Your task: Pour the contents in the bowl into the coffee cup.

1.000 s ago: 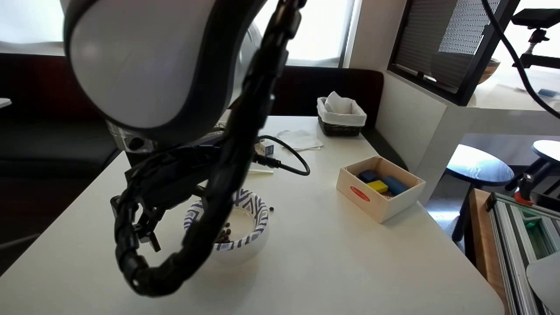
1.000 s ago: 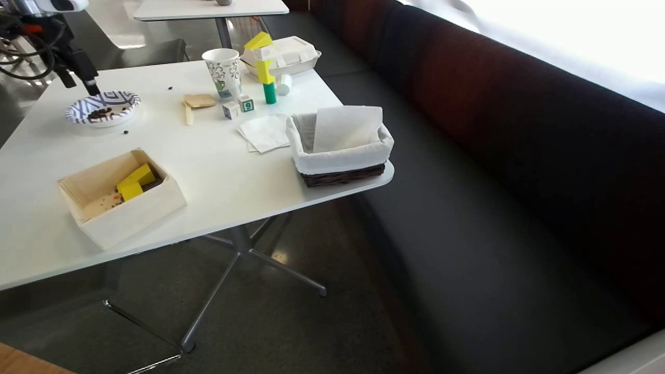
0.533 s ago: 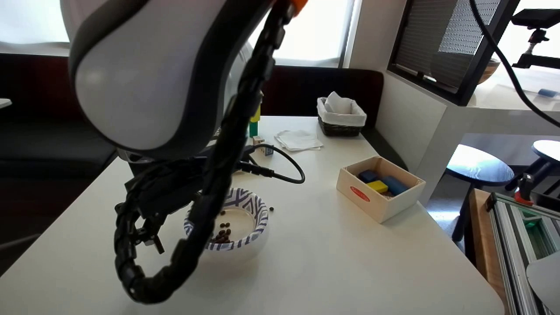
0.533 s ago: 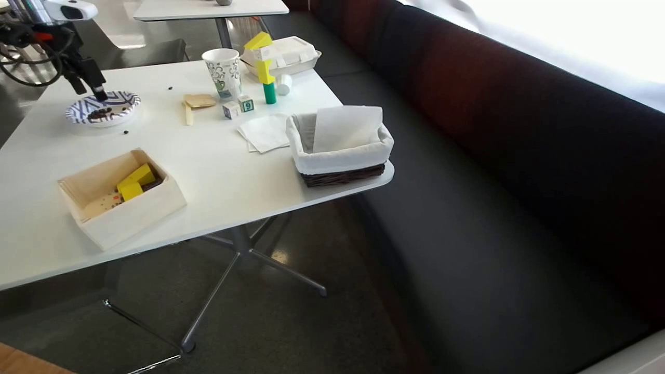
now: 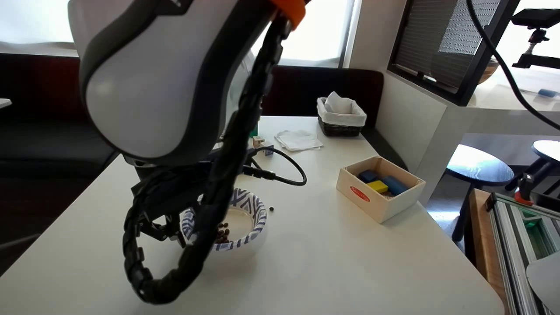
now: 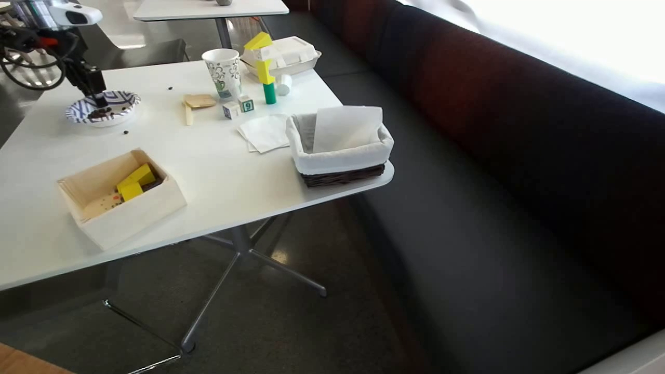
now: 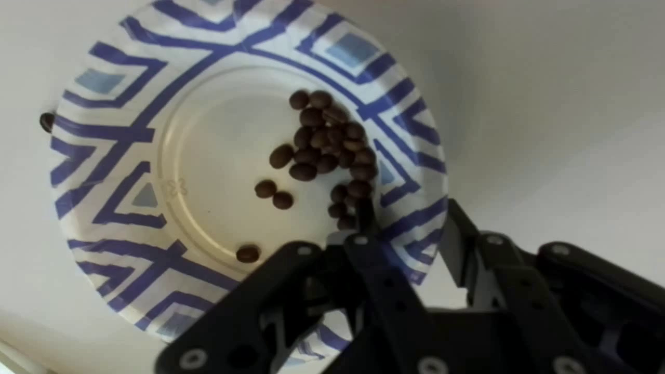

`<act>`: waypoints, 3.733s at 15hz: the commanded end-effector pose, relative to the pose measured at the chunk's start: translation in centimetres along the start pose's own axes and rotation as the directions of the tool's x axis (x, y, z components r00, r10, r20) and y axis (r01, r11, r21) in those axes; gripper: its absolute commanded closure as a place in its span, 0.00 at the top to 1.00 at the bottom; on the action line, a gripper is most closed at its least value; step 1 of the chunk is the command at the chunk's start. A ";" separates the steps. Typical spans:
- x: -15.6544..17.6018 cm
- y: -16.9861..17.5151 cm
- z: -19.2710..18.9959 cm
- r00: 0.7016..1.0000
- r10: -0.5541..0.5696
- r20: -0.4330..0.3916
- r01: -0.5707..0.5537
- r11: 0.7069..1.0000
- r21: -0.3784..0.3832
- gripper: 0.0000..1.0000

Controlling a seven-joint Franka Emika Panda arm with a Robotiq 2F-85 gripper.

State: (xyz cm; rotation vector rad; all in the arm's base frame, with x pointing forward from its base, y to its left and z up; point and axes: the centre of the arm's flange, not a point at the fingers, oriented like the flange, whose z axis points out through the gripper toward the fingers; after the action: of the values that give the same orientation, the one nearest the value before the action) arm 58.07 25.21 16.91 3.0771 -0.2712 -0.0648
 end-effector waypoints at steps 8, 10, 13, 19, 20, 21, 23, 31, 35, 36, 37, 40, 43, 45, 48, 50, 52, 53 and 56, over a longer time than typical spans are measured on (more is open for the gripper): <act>-0.7 0.6 -2.9 0.999 0.016 0.035 -0.013 0.997 -0.079 0.02; -1.0 0.9 -4.3 0.999 0.013 0.047 -0.008 0.994 -0.110 0.02; -1.5 1.5 -6.7 0.998 0.000 0.061 0.011 0.985 -0.174 0.02; -1.2 2.9 -9.0 0.996 -0.033 0.078 0.053 0.964 -0.262 0.02; -1.2 3.0 -9.6 0.997 -0.035 0.074 0.053 0.962 -0.266 0.06; -1.1 3.0 -9.7 0.997 -0.034 0.073 0.052 0.963 -0.264 0.06; -1.2 3.0 -9.5 0.996 -0.035 0.076 0.054 0.963 -0.264 0.06; 1.4 5.3 -10.9 0.998 -0.033 0.058 0.046 0.971 -0.233 0.02; 4.7 7.3 -13.7 0.997 -0.052 0.049 0.058 0.989 -0.139 0.02; 5.4 7.6 -14.6 0.997 -0.057 0.045 0.061 0.993 -0.100 0.02; 6.0 7.9 -15.3 0.997 -0.068 0.047 0.071 0.995 -0.065 0.02; 7.8 8.8 -17.6 0.996 -0.071 0.050 0.069 0.997 0.042 0.02; 9.4 9.4 -20.0 0.997 -0.064 0.034 0.058 0.986 0.154 0.02; 10.6 10.1 -21.3 0.999 -0.035 0.033 0.027 0.976 0.217 0.02; 10.0 10.7 -21.9 1.000 -0.009 0.007 0.007 0.978 0.210 0.06; 10.5 11.1 -22.1 1.000 -0.001 0.005 0.000 0.974 0.225 0.06; 10.5 11.0 -21.9 1.000 -0.003 0.009 0.001 0.974 0.228 0.06; 10.5 10.8 -21.8 1.000 -0.004 0.010 0.002 0.973 0.229 0.06; 10.5 10.7 -21.8 1.000 -0.005 0.009 0.003 0.973 0.230 0.06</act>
State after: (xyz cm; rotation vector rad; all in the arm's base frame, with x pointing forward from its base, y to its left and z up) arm 67.53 13.85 38.91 3.3089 -0.2927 -0.0521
